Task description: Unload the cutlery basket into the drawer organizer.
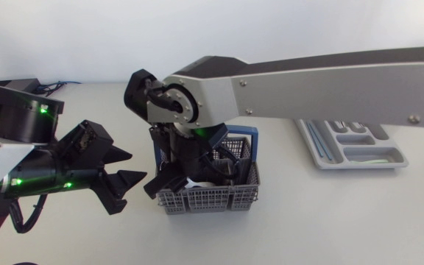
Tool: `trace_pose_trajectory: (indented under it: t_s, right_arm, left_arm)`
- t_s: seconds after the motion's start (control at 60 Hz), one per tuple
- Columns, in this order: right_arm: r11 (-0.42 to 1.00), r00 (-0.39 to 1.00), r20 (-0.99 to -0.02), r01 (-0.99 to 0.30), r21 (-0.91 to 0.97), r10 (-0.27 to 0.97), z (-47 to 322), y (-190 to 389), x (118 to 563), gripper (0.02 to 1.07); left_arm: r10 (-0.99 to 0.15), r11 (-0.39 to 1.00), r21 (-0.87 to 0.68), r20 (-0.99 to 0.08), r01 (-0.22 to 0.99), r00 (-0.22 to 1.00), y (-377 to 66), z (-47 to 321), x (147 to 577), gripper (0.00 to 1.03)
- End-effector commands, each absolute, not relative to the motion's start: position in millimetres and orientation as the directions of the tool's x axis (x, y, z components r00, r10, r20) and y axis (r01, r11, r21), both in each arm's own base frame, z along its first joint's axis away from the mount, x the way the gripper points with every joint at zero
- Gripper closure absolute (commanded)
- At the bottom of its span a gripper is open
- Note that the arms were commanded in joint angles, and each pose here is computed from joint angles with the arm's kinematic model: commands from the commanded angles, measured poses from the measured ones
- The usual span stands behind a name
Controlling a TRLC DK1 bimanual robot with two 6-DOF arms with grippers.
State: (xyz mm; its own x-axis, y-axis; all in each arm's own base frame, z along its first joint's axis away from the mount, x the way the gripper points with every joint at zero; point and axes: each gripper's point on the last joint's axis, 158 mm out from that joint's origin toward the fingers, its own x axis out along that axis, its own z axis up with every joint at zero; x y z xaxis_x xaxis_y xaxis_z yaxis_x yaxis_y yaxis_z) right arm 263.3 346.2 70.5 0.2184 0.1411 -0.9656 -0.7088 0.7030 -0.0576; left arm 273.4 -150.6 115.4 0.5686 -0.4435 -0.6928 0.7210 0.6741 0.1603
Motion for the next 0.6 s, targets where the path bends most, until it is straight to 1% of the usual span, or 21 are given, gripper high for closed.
trace_pose_trajectory:
  t_s: [0.0,0.1,0.317,0.583]
  right_arm:
    - [0.716,0.222,-0.967,-0.695,-0.07,0.121,65,350,262,0.72]
    - [0.718,0.251,-0.963,-0.687,-0.108,0.095,65,346,266,0.79]
    - [0.722,0.274,-0.959,-0.677,-0.14,0.071,68,340,267,0.88]
    - [0.723,0.294,-0.954,-0.671,-0.162,0.058,79,329,267,0.94]
  left_arm:
    - [-0.458,0.651,0.168,-0.691,0.74,0.559,-153,111,268,0.33]
    - [-0.462,0.646,0.167,-0.691,0.745,0.555,-154,110,267,0.33]
    - [-0.462,0.645,0.167,-0.692,0.746,0.554,-153,109,266,0.33]
    - [-0.468,0.641,0.17,-0.686,0.748,0.557,-155,112,265,0.33]
